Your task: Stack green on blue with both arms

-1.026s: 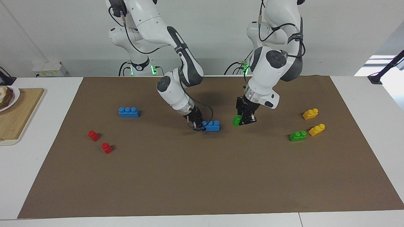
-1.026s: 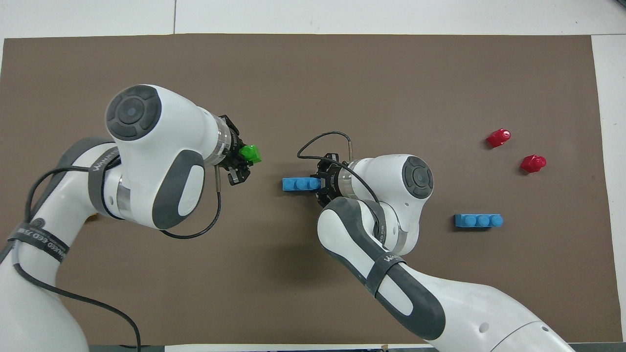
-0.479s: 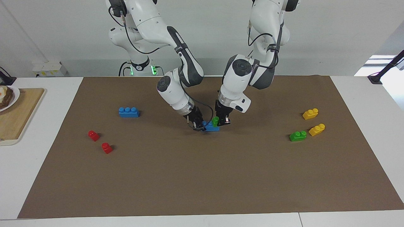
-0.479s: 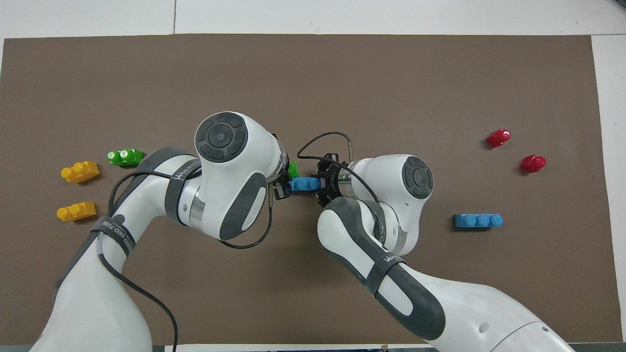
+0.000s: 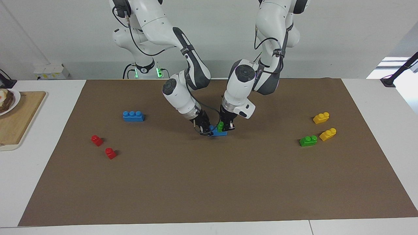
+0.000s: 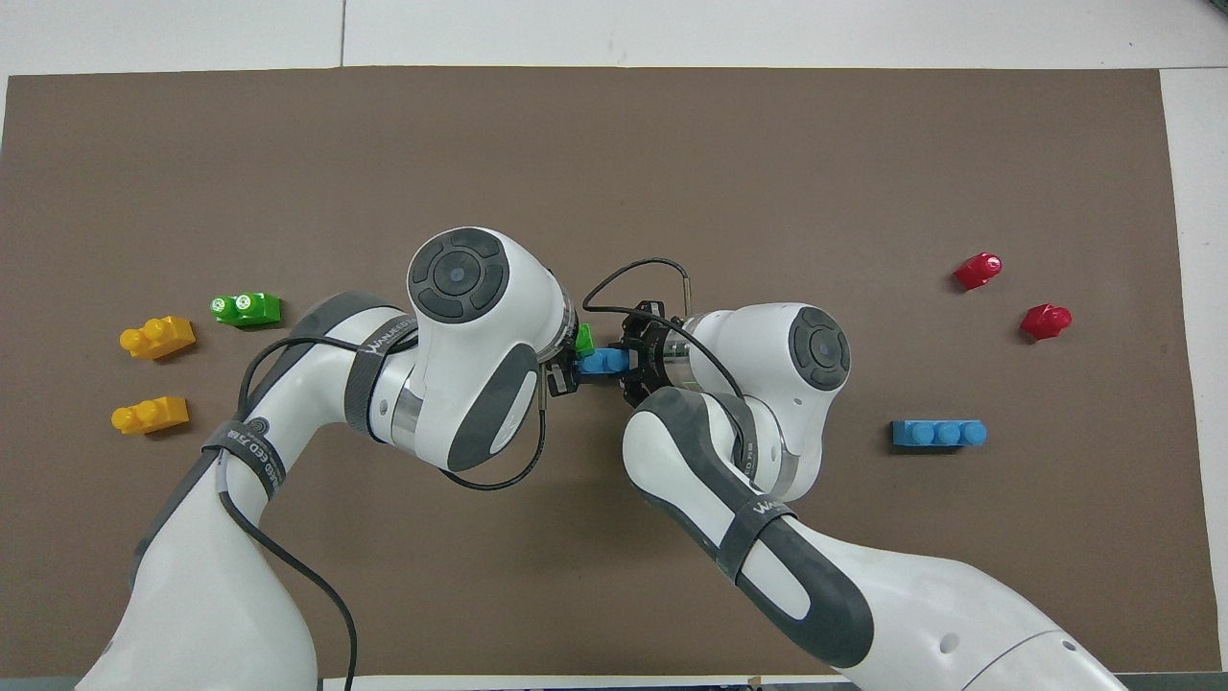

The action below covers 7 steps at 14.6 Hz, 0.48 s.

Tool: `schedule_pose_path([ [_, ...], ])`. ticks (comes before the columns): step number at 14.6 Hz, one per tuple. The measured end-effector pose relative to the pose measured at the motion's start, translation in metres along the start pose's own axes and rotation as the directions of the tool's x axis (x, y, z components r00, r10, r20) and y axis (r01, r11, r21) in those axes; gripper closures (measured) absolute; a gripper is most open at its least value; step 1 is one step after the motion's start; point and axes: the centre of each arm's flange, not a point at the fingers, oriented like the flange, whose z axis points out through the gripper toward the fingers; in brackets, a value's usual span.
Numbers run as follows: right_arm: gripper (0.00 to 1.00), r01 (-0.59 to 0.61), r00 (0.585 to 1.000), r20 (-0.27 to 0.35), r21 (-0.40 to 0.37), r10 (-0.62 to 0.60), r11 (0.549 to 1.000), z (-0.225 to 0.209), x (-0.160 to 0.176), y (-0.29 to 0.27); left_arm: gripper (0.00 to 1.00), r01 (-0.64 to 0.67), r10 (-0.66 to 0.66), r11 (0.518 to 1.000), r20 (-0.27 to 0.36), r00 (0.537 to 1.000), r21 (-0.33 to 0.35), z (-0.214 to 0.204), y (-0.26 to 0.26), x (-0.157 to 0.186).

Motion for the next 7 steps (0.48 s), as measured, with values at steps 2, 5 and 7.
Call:
schedule_pose_path([
  [2,0.65,0.000,1.000,0.000,0.000,0.000,1.000,0.000,0.000,0.000,0.66,-0.005,0.005,1.000,-0.002,1.000,0.002,0.001,-0.003,-0.002],
  [5,0.65,0.000,1.000,0.000,0.000,0.000,1.000,0.000,0.000,0.000,0.66,-0.019,0.019,1.000,-0.003,1.000,0.005,0.006,-0.011,-0.007],
  [7,0.65,-0.001,1.000,0.000,0.000,0.001,1.000,0.000,0.000,0.000,0.66,-0.030,0.030,1.000,-0.012,0.999,0.003,0.011,-0.016,-0.008],
])
